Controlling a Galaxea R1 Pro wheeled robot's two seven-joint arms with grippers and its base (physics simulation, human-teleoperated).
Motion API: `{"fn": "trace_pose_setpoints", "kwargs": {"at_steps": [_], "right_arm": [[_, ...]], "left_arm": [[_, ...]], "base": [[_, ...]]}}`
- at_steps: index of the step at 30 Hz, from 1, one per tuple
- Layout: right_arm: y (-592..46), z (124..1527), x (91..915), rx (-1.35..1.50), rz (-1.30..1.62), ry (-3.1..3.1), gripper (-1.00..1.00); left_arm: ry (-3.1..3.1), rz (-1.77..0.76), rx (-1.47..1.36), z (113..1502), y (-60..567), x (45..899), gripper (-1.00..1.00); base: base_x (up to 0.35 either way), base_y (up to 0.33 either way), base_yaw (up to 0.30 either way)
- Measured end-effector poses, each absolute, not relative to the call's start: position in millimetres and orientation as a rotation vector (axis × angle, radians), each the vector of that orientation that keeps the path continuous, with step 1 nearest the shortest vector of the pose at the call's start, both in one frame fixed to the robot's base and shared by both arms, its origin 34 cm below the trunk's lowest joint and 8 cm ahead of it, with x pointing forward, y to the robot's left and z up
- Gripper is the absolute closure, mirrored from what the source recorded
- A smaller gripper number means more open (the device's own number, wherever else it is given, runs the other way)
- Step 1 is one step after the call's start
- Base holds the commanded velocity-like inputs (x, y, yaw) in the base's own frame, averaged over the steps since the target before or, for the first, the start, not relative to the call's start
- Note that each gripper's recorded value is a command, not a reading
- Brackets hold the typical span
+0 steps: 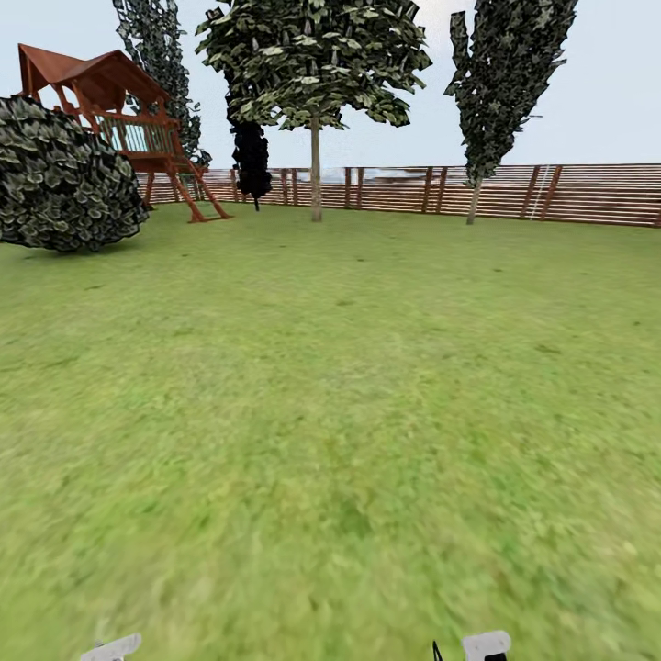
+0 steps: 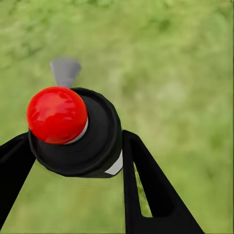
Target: In the garden, pick up the pesticide atomizer on the floor and spray pesticide onto both trees until each tree trunk is fully covered.
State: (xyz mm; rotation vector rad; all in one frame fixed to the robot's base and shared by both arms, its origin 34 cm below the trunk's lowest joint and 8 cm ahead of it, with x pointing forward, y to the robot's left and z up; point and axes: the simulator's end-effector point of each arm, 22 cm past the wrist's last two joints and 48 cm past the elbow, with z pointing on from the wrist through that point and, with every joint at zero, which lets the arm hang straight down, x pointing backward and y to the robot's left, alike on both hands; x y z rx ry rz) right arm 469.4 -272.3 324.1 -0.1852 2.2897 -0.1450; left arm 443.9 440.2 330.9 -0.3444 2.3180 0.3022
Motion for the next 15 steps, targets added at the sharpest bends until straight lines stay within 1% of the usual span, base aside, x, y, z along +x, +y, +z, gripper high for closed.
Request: {"fn": "trace_pose_setpoints", "kwargs": {"at_steps": [15], "right_arm": [[-272.3,324.1,469.4,-0.185,-0.145,2.29,-1.0]], "left_arm": [[2.319,0.301,-0.342,330.6,439.6,443.7,1.0]], "base": [[0.339,0.0,0.0]]}}
